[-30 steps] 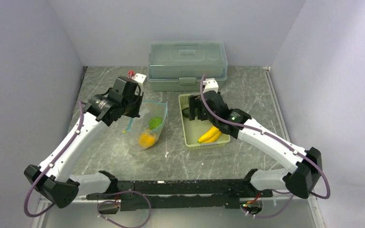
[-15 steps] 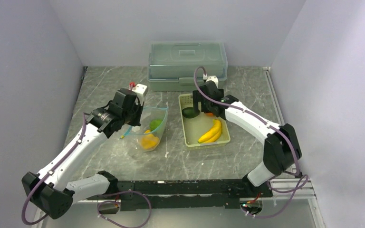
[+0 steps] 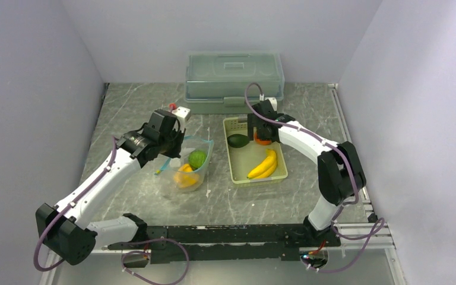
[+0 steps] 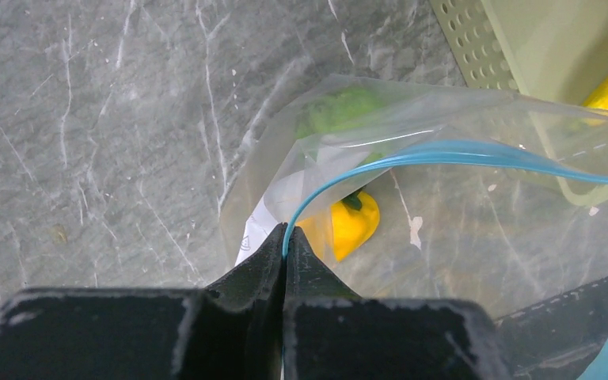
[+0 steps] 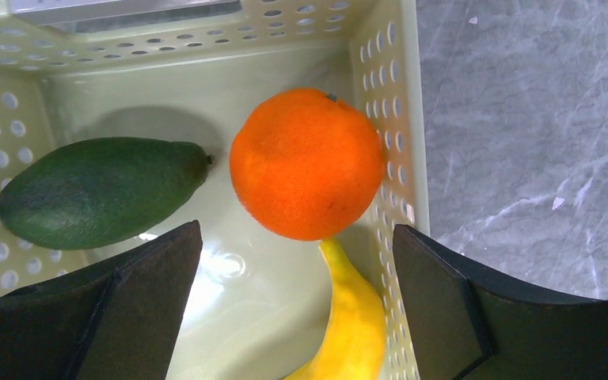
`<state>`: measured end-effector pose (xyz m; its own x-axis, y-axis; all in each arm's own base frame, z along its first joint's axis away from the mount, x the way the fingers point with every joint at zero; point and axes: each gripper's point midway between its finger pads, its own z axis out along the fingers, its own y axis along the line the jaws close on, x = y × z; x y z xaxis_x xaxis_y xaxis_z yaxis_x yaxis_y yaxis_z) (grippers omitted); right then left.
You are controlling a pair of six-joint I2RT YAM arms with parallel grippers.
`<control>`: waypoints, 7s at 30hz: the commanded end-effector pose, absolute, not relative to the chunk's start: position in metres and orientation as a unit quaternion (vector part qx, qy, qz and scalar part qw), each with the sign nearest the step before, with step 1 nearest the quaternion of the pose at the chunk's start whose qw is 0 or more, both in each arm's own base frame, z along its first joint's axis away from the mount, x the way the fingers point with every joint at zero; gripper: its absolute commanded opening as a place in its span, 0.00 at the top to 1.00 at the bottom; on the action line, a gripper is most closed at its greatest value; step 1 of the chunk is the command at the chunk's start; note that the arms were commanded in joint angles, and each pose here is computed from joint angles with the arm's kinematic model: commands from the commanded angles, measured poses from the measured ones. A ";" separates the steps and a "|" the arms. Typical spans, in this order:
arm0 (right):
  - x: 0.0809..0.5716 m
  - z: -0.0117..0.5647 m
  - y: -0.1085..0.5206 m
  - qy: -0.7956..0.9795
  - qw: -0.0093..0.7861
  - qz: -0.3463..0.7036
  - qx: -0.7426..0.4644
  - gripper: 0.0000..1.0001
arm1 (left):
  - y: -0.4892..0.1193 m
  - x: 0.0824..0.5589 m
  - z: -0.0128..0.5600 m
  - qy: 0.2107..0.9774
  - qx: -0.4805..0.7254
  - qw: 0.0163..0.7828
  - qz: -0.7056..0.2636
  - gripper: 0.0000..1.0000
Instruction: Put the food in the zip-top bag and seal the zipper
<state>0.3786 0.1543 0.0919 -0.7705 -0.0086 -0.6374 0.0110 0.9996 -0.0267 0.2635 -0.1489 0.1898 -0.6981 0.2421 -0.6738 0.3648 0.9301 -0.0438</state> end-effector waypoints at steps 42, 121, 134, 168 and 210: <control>0.413 0.106 0.153 0.925 0.378 -0.017 0.042 0.47 | -0.148 0.268 0.198 0.911 0.169 0.367 -0.084 0.95; 0.249 0.313 0.371 0.782 0.479 0.312 -0.248 0.44 | -0.185 0.255 0.266 0.907 0.193 0.357 -0.110 0.95; 0.246 0.316 0.365 0.784 0.491 0.298 -0.236 0.10 | -0.181 0.253 0.267 0.907 0.197 0.356 -0.104 0.95; 0.306 0.243 0.234 0.857 0.492 0.146 -0.039 0.02 | -0.173 0.244 0.170 0.943 0.197 0.263 -0.044 0.99; 0.404 0.098 0.249 0.931 0.322 0.120 -0.120 0.04 | -0.166 0.261 0.246 0.906 0.198 0.372 -0.046 0.91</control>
